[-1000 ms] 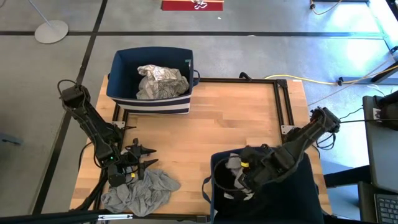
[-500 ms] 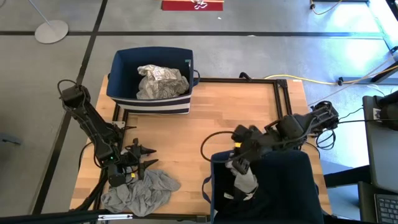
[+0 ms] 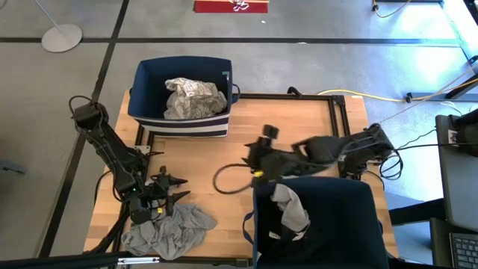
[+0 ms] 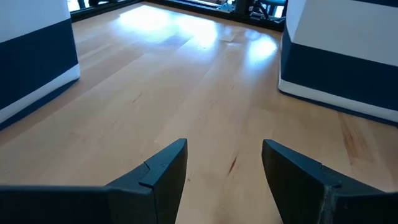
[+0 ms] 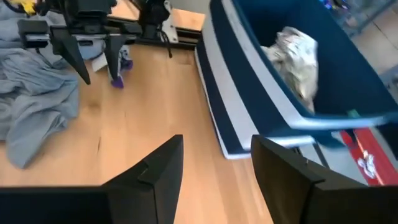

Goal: Sort clothes
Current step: Put the gray striped socks into the bottom blue laundry organizer

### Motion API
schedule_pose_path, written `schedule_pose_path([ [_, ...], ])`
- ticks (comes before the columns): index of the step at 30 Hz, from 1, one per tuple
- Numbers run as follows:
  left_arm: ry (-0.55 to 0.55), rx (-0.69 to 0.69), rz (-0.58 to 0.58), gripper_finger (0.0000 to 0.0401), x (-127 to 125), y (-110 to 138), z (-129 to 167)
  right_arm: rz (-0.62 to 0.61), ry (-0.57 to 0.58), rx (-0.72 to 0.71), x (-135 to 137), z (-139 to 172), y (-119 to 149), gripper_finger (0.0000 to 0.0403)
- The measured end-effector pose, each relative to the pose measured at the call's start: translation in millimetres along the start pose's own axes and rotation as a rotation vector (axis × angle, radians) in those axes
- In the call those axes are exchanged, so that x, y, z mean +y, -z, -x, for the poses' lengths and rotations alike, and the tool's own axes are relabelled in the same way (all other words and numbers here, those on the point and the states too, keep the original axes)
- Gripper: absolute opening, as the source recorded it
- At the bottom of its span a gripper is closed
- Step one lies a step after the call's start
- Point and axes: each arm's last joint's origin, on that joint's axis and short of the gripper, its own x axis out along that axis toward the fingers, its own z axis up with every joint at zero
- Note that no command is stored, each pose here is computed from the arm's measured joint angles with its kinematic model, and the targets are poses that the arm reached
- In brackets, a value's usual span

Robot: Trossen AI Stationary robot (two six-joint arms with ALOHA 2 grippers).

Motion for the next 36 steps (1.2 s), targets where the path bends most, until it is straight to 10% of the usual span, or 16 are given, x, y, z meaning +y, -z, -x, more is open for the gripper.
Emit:
schedule_pose_path([
  [8,-0.004,0.046,-0.019,0.0198,2,-9,-6,0.061,-0.175,-0.104,-6,-77,-14,0.0191],
  [21,-0.001,0.591,-0.037,0.0198,13,-58,6,0.079,-0.312,-0.162,33,-204,12,0.0191],
  [36,-0.251,1.093,0.121,0.0198,41,-30,21,0.056,-0.31,-0.228,70,-273,46,0.0191],
])
